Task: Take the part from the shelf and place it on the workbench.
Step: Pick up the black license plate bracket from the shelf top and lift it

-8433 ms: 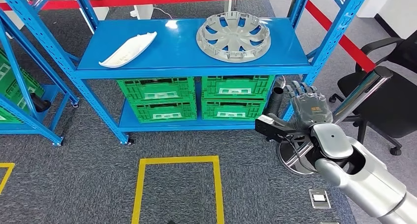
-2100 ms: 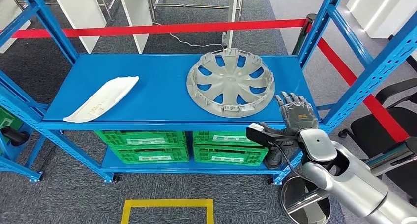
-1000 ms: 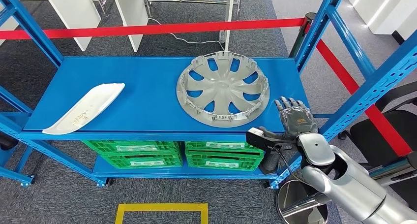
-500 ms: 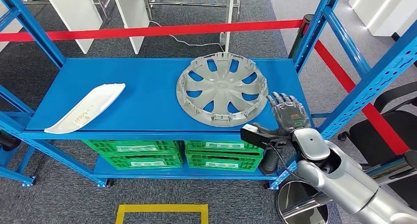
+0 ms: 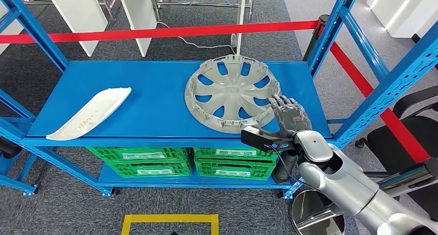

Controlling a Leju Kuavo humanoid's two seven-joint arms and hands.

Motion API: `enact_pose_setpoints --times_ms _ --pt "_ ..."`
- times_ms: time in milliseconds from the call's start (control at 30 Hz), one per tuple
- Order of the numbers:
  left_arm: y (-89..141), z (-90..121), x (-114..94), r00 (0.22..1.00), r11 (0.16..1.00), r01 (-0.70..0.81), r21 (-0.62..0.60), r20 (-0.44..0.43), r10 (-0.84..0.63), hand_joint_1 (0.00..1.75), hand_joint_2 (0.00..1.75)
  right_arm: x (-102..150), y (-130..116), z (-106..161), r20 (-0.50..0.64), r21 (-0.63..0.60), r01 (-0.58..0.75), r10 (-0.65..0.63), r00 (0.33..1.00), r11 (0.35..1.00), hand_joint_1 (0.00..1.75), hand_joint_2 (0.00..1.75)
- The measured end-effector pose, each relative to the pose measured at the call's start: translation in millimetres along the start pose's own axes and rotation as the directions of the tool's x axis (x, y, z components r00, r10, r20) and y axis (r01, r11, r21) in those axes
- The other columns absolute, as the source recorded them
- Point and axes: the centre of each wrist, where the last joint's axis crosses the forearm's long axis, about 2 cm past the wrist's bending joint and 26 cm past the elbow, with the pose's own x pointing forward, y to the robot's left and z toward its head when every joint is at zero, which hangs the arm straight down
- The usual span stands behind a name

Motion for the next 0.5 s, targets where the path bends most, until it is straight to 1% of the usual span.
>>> enact_pose_setpoints --times_ms 167,500 --pt "8.5 -2.6 -9.9 0.999 0.999 -0.032 0.022 -0.016 0.032 0.0 0.0 4.6 8.1 -2.2 0.005 0.028 0.021 -0.021 1.0 0.999 0.0 0.0" --pt "19.3 -5.1 -22.8 0.989 0.986 -0.146 0.084 0.01 0.146 0.0 0.0 5.0 35.2 3.4 -0.038 0.124 0.072 -0.068 0.997 0.99 0.0 0.0"
